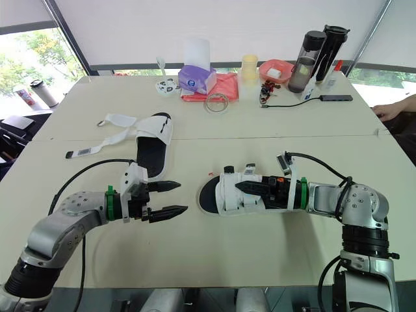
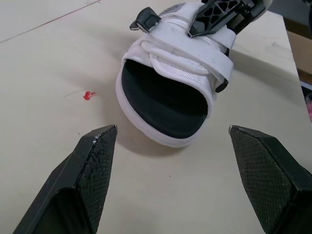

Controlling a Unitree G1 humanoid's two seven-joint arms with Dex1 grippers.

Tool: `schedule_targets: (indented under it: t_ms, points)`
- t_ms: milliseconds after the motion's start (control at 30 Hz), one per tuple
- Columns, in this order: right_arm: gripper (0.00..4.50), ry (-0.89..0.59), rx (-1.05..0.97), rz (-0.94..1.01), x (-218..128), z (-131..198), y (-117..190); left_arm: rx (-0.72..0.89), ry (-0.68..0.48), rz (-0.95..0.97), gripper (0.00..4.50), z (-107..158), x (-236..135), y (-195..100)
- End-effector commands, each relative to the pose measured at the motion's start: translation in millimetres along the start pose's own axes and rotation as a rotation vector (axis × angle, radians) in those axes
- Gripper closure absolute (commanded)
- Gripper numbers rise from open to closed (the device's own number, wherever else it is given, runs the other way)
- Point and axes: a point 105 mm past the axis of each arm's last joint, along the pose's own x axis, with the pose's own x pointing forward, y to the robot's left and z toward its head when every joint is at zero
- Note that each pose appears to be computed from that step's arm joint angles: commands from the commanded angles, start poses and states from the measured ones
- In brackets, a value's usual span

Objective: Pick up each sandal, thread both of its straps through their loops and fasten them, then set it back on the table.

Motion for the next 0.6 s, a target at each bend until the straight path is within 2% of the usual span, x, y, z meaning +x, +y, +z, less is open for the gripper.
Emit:
schedule_targets:
  t_ms: [33,133,233,400,500,600]
  points:
    - [4.47,-0.100,-0.076,0.022,-8.6,19.3,15.4,0.060,-0.037,-0.024,0.67,13.3,2.8,-6.4]
    - [4.47,-0.375,-0.093,-0.020,-29.0,56.5,19.5,0.084,-0.078,-0.020,0.67,25.9,8.3,-4.7]
    - [4.47,-0.700,-0.066,-0.162,-53.1,89.2,15.2,0.085,-0.113,-0.021,0.67,35.1,14.7,-4.2]
    - [4.47,-1.096,0.122,-0.359,-93.3,107.5,4.3,0.096,-0.142,-0.013,0.67,42.8,24.3,0.3]
    - [4.47,-1.244,0.259,-0.477,-103.2,108.5,-9.8,0.109,-0.165,-0.003,0.67,47.7,32.0,5.4]
    - [4.47,-1.315,0.334,-0.542,-95.7,114.2,-22.8,0.111,-0.194,0.013,0.67,53.3,40.9,10.5]
